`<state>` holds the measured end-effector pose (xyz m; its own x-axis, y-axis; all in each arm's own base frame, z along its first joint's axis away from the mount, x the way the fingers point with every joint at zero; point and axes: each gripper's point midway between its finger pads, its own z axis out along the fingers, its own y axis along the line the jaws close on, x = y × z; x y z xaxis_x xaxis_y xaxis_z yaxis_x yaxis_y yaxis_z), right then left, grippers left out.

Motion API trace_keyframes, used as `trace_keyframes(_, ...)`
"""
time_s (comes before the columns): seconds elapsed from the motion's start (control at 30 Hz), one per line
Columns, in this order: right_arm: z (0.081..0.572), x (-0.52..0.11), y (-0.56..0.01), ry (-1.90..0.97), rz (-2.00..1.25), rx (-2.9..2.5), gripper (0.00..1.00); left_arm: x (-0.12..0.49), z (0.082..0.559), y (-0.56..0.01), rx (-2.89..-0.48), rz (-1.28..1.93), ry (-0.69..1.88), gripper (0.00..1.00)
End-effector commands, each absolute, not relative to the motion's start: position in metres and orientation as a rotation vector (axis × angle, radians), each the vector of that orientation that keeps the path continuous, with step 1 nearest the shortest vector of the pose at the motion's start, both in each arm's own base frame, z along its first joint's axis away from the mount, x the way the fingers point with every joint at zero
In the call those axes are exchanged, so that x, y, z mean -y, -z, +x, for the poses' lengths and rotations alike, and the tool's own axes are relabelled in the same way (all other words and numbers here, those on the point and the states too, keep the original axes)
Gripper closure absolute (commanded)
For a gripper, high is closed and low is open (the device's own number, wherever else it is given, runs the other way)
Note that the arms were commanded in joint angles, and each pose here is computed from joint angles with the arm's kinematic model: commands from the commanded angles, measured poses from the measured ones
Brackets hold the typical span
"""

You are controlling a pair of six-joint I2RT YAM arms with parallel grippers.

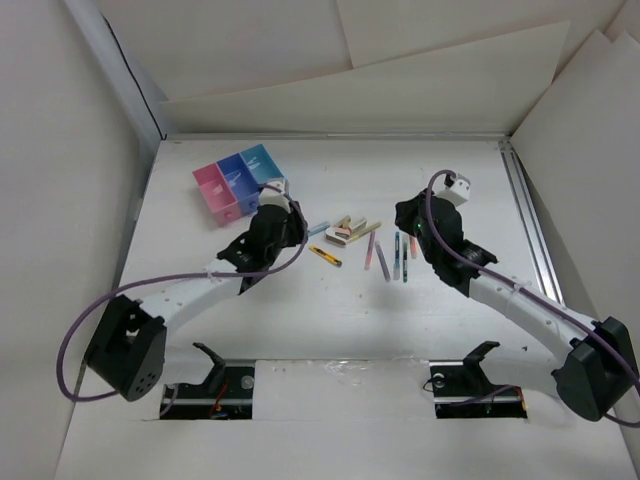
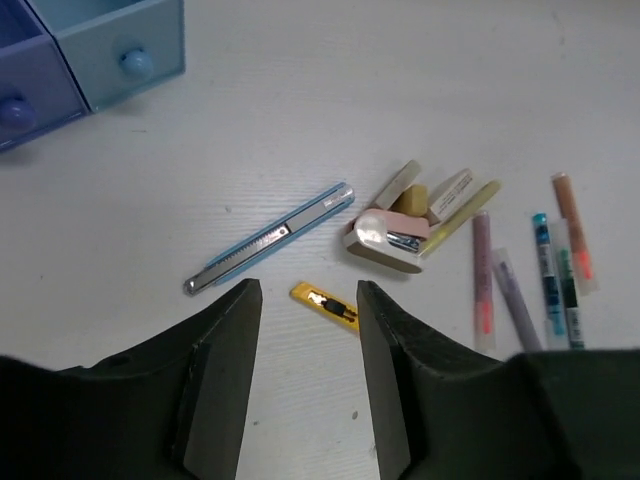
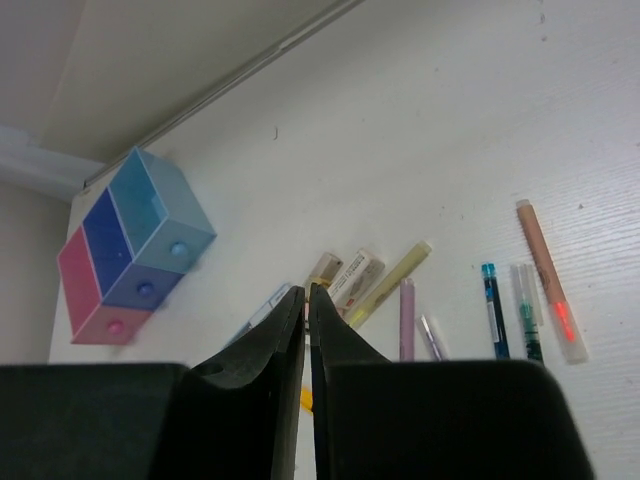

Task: Sort the stationery into containers
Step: Pick up the pen from the center of the board.

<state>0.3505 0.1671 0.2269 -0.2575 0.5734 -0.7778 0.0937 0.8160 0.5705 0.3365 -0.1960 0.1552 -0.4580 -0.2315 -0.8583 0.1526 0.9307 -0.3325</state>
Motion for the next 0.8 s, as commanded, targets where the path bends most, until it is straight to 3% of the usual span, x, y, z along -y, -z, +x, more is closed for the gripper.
trace_keyframes(0.0,0.35,-0.162,-0.236,-0.506,0.533,-1.763,0.88,0.195,0.341,-0.149,-2.044,-0.014,0.22,0.58)
trace_keyframes(0.1,0.353,-0.161,-0.231,-0.5,0.534,-1.774,0.8,0.197,0.342,-0.125,-2.117,0.037,0.166,0.48)
trace_keyframes(0.37,0.35,-0.164,-0.232,-0.517,0.522,-1.783,0.71,0.21,0.364,-0.096,-2.21,0.127,0.181,0.36)
trace_keyframes(0.77,0.35,-0.17,-0.233,-0.542,0.504,-1.795,0.69,0.226,0.403,-0.068,-2.282,0.312,0.093,0.35)
